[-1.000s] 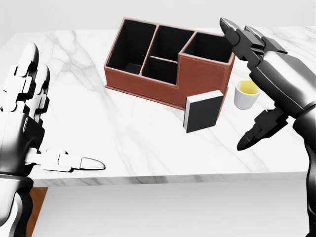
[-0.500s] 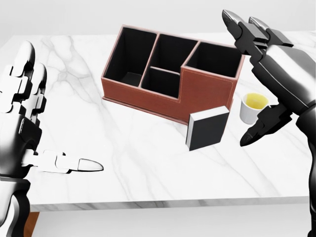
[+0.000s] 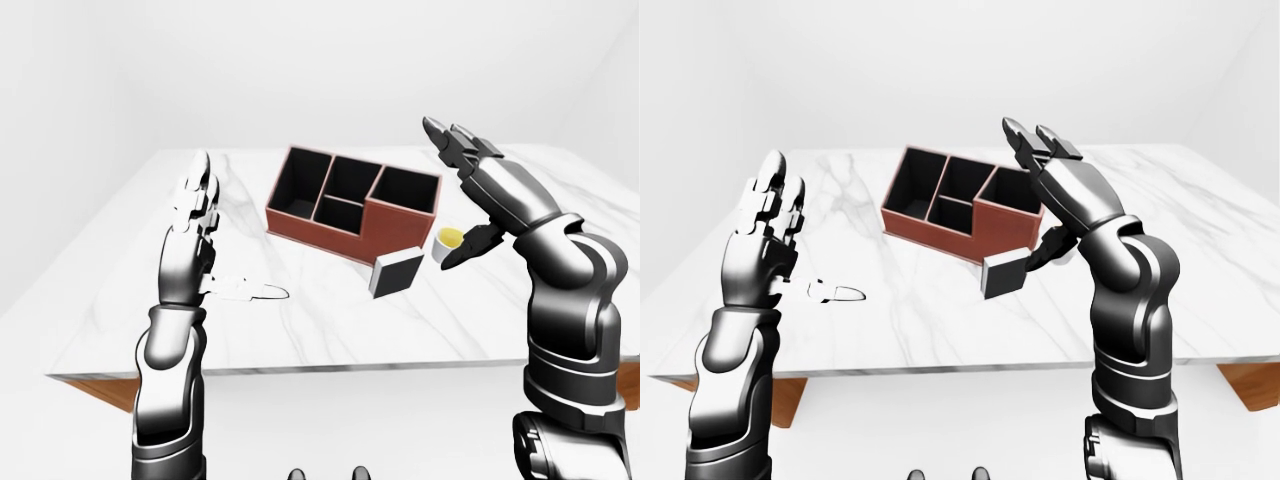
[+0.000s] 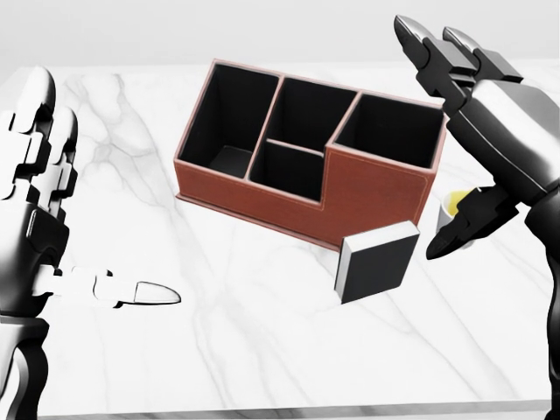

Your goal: Pick up the book and place it in the right compartment of the caddy.

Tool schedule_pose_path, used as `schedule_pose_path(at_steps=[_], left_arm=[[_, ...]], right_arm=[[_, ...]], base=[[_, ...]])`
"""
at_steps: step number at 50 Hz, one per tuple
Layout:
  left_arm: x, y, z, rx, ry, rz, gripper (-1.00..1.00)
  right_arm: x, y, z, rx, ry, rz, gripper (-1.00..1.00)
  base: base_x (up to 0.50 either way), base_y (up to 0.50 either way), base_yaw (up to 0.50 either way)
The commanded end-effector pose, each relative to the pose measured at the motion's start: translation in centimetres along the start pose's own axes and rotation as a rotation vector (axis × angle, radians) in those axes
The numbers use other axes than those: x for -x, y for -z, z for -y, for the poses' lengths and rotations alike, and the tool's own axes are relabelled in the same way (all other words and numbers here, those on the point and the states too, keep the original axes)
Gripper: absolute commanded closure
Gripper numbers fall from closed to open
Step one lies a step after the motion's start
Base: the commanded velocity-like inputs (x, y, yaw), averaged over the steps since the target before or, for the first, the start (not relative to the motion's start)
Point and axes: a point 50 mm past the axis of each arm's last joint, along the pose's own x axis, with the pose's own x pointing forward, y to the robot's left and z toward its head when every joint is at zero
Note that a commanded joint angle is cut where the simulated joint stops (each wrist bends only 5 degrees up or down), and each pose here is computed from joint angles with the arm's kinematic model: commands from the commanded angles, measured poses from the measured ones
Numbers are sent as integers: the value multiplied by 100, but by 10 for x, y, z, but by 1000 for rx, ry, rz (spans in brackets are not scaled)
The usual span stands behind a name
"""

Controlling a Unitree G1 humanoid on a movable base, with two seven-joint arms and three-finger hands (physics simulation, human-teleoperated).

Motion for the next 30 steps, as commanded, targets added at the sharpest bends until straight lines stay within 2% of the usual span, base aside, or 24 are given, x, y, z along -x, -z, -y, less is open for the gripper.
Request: schedule_pose_path(at_steps=[1,30], left_arm=[[0,-3,0,-2,2,11,-100],[1,-1,2,-4,7,1,-100]], right_arm=[[1,1,-1,-2,-1,-3,-100],[4,0,-3,3,-1,-7,-100]], base=[[23,0,0],[23,0,0]])
